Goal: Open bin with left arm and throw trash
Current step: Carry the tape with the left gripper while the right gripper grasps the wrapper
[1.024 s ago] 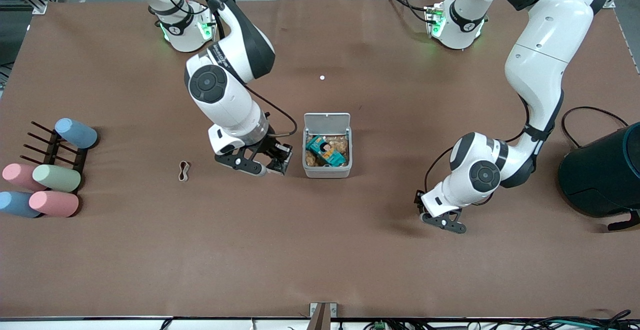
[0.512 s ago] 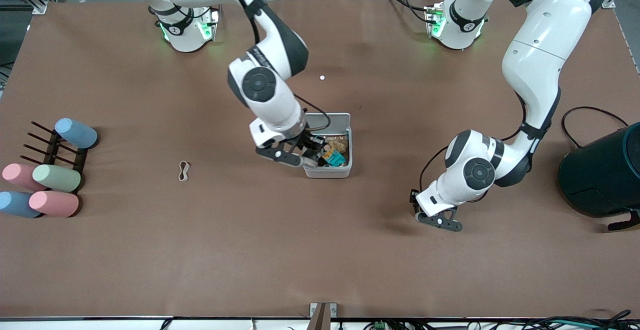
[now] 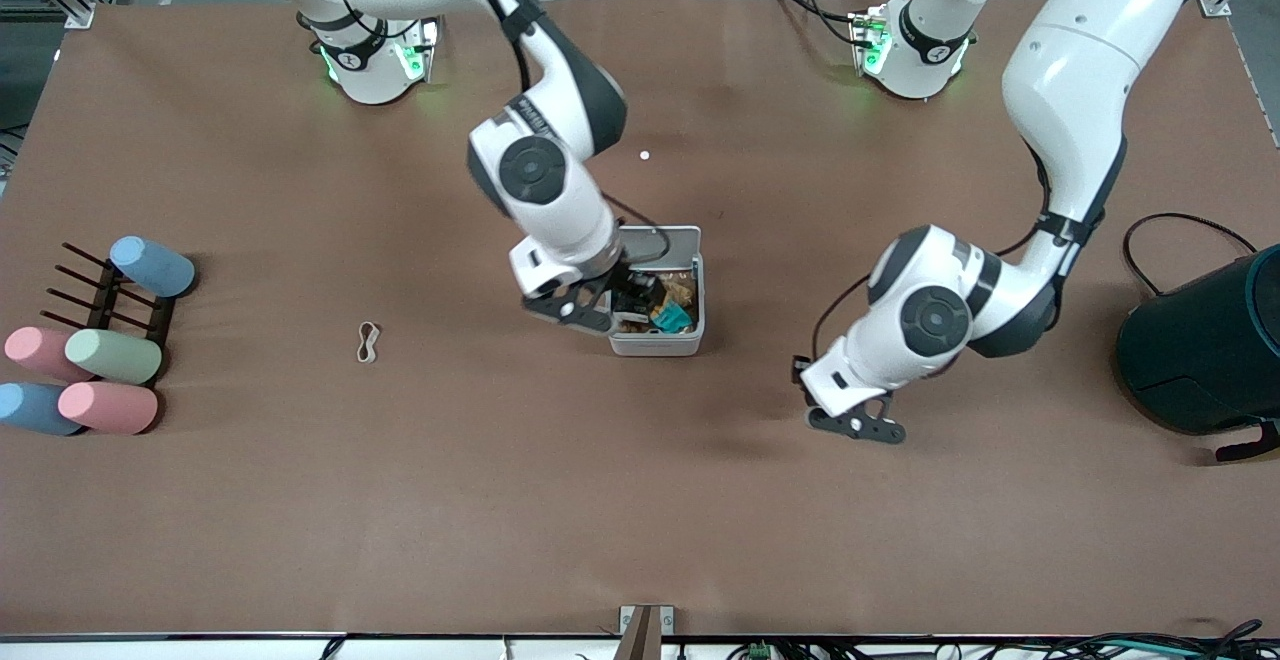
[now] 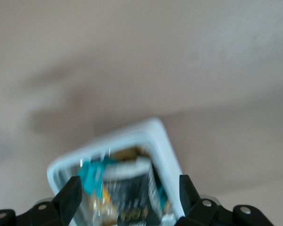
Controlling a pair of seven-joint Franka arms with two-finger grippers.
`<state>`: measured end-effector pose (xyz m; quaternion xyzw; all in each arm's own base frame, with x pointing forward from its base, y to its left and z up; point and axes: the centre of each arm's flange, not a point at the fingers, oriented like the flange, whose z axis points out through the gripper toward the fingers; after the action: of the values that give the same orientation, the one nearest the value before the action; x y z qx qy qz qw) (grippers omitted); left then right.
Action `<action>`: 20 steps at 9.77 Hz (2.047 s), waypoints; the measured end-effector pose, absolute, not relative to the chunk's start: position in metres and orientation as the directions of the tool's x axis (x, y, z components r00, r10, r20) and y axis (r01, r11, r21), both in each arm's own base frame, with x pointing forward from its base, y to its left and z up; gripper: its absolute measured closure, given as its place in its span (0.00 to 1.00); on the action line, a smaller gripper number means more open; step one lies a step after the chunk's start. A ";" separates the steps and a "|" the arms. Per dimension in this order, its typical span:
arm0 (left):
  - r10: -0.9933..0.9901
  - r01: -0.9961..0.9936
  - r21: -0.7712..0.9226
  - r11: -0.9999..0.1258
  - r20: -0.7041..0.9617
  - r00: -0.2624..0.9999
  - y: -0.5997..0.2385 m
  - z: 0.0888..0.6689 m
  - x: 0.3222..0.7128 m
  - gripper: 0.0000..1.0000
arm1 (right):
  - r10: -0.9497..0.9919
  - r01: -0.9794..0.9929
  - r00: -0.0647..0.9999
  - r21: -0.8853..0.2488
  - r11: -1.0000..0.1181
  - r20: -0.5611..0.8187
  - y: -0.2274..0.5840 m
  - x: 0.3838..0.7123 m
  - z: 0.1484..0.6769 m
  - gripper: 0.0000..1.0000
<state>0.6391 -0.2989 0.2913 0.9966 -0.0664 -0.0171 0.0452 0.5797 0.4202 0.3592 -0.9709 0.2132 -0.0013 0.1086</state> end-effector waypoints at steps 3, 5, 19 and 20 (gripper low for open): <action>-0.056 -0.052 0.088 -0.995 -0.049 0.997 -0.386 0.298 0.592 0.48 | -0.443 -0.453 0.891 -0.136 -0.881 -0.097 0.280 0.638 0.383 0.09; -0.042 -0.041 0.048 -0.998 -0.022 0.999 -0.425 0.298 0.566 0.48 | -0.363 -0.377 0.923 -0.109 -0.920 -0.130 0.175 0.655 0.356 0.09; -0.035 -0.035 -0.010 -0.999 0.022 0.999 -0.457 0.294 0.539 0.00 | -0.005 -0.009 0.996 -0.038 -0.999 -0.090 0.062 0.576 0.185 0.19; -0.031 -0.030 -0.022 -0.999 0.016 0.999 -0.454 0.295 0.541 0.00 | -0.004 -0.008 0.995 -0.036 -0.999 -0.095 0.062 0.574 0.182 0.24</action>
<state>0.5406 -0.4542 0.2949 0.9998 -0.0153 0.0081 -0.0107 0.5739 0.0617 0.1825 -0.9987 0.0030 0.0474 0.0182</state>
